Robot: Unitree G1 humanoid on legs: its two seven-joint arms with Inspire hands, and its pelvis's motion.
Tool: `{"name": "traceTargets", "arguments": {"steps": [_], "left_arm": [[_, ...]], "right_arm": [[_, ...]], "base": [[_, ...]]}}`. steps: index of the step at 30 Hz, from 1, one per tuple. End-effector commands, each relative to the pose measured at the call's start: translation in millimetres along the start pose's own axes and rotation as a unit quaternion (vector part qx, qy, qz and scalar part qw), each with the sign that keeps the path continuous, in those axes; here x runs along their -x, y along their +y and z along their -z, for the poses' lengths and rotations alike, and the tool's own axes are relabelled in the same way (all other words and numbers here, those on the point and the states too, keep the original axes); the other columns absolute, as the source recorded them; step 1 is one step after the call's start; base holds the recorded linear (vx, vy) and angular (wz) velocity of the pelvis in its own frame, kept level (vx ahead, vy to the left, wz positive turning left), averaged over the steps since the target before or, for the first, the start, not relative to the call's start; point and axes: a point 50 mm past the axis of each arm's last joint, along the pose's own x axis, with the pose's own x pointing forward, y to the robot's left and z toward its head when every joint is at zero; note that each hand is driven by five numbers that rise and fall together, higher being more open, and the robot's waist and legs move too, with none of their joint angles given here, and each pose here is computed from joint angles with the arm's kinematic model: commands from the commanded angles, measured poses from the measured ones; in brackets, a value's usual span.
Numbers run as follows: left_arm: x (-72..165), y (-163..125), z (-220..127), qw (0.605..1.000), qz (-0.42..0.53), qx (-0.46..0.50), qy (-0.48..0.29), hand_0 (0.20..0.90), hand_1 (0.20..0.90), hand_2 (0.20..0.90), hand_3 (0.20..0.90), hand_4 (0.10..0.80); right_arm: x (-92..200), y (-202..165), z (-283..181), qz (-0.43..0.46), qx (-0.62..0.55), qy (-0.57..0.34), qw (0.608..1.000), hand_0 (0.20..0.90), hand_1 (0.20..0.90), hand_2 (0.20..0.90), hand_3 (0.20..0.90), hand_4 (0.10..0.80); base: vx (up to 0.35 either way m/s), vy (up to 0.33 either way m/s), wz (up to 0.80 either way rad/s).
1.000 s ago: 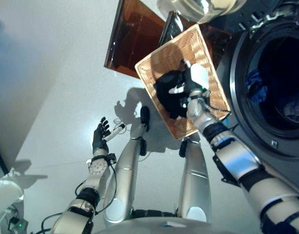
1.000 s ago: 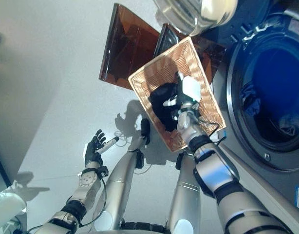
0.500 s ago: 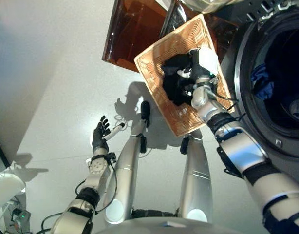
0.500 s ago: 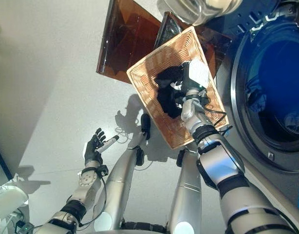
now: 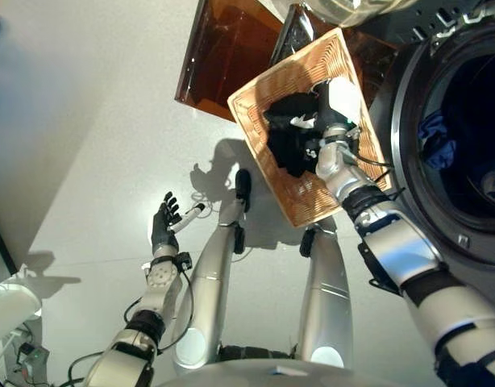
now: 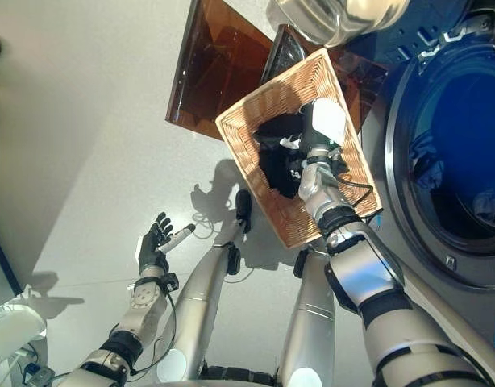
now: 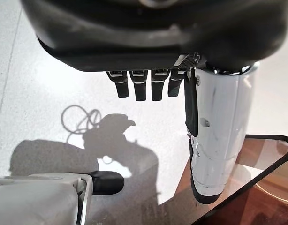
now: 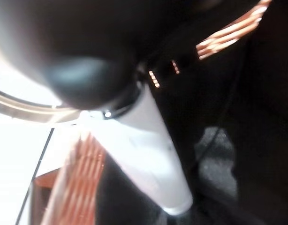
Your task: Pick up the clothes and place them into the washing machine
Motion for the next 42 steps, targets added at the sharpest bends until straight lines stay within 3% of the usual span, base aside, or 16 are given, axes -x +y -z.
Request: {"name": "traceTargets", "arguments": {"steps": [1,13,19,23,24,25,27,29,30,31,33,42], "left_arm": [[7,38,9,0.998,-0.058,-0.007,0.0,0.9,0.9,0.9,0.9,0.8],[14,42,25,0.997,-0.061,-0.009,0.036,0.9,0.9,0.9,0.9,0.8],[16,40,29,0.997,-0.058,-0.001,0.046,0.9,0.9,0.9,0.9,0.8],[18,39,34,0.997,-0.057,0.007,0.057,0.9,0.9,0.9,0.9,0.8],[18,38,35,0.997,-0.052,0.009,0.06,0.9,0.9,0.9,0.9,0.8],[18,37,34,0.997,-0.052,0.01,0.059,0.9,0.9,0.9,0.9,0.8],[18,36,37,0.997,-0.047,0.01,0.066,0.9,0.9,0.9,0.9,0.8],[20,33,39,0.996,-0.044,0.019,0.07,0.9,0.9,0.9,0.9,0.8],[21,33,42,0.996,-0.041,0.022,0.077,0.9,0.9,0.9,0.9,0.8],[21,33,42,0.996,-0.041,0.021,0.077,0.9,0.9,0.9,0.9,0.8],[24,31,47,0.995,-0.036,0.026,0.087,0.9,0.9,0.9,0.9,0.8],[28,27,55,0.994,-0.026,0.03,0.106,0.9,0.9,0.9,0.9,0.8]], "right_arm": [[-9,-33,-39,0.063,-0.154,-0.083,0.983,0.2,0.2,0.2,0.2,0.3],[31,-16,-3,0.036,-0.354,-0.05,0.933,0.2,0.2,0.2,0.2,0.3],[63,-2,9,-0.002,-0.476,-0.04,0.879,0.2,0.2,0.2,0.2,0.3],[79,6,21,-0.009,-0.588,-0.006,0.809,0.2,0.2,0.2,0.2,0.3],[86,13,28,-0.011,-0.649,0.016,0.76,0.2,0.2,0.2,0.2,0.3],[85,12,28,-0.011,-0.65,0.014,0.76,0.2,0.2,0.2,0.2,0.3],[91,18,34,-0.007,-0.691,0.036,0.722,0.2,0.2,0.2,0.2,0.3],[98,26,39,-0.007,-0.743,0.055,0.667,0.2,0.2,0.2,0.2,0.3],[101,30,45,0.004,-0.782,0.067,0.62,0.2,0.2,0.2,0.2,0.3],[101,30,46,0.004,-0.782,0.067,0.619,0.2,0.2,0.2,0.2,0.3],[105,36,53,0.034,-0.83,0.084,0.551,0.2,0.2,0.2,0.2,0.3],[93,28,51,0.099,-0.889,0.063,0.443,0.2,0.2,0.2,0.2,0.3]], "base": [[0.028,-0.002,-0.03],[0.029,0.007,-0.07],[0.028,0.022,-0.14],[0.047,0.031,-0.12],[0.027,0.028,-0.06],[0.104,0.028,-0.12],[0.024,0.017,-0.24],[0.047,0.03,-0.29],[0.121,0.032,-0.21],[-0.028,0.031,-0.16],[0.056,0.043,-0.03],[0.008,0.02,-0.07]]}}
